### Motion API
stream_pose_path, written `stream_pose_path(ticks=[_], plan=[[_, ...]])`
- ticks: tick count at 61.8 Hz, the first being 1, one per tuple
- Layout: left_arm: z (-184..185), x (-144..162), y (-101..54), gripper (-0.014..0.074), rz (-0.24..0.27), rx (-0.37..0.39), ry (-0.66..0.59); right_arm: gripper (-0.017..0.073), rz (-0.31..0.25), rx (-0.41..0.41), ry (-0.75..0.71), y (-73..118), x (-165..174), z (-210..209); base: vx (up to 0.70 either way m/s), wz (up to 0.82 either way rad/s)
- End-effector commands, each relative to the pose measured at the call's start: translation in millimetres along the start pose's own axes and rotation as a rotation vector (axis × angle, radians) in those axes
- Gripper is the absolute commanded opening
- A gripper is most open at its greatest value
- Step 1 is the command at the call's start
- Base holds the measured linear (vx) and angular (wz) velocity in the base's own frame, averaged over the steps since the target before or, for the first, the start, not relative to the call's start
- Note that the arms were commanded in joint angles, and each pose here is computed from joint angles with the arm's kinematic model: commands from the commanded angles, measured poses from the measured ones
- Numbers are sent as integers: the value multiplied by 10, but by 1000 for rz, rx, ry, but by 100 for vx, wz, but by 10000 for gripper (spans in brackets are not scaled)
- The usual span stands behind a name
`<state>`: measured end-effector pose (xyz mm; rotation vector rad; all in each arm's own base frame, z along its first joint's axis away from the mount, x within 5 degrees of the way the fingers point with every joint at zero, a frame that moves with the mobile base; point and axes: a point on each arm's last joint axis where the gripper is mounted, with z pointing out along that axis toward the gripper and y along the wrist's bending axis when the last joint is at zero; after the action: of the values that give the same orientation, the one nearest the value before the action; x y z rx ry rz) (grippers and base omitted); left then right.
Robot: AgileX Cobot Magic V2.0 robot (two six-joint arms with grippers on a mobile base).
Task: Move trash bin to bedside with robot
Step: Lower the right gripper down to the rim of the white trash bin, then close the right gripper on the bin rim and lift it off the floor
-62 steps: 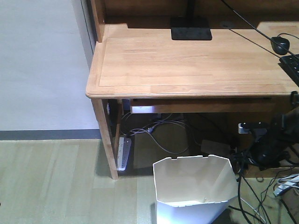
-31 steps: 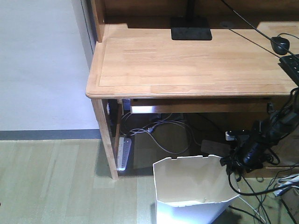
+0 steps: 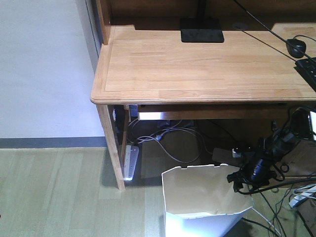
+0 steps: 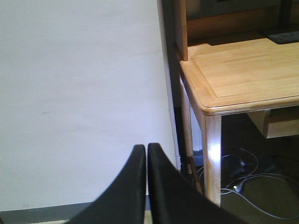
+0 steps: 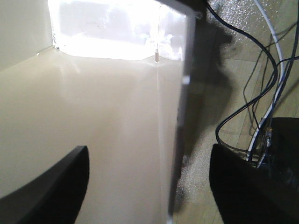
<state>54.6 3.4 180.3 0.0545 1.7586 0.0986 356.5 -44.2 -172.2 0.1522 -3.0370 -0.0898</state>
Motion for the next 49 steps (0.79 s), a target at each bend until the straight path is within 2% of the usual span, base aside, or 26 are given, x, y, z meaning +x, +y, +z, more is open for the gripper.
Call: stream_pose_path(ticks=[1,11,21,29,36,43,49], plan=[[16,20,-16,-6,-11,12,-56,503,-7,9,-52,-55,-186,-162,0,0],[16,20,-16,-6,-11,12,-56,447,-7,1,-32,-67,-225,-23,0,0],[16,20,-16,-6,-11,12,-56,365,29,-20,-42,-69,-299,89,0,0],[16,20,-16,-6,-11,12,-56,288,42,-74,-25,-39,-351,158,0,0],[16,20,-16,-6,-11,12,-56,168,45,-137,-27,9,-393,148,0,0],[16,20,-16,-6,-11,12,-56,-7,73,-184,-50,50,-422,91,0,0],[16,20,-16,-6,-11,12,-56,-13,84,-199,-79,73,-420,26,0,0]])
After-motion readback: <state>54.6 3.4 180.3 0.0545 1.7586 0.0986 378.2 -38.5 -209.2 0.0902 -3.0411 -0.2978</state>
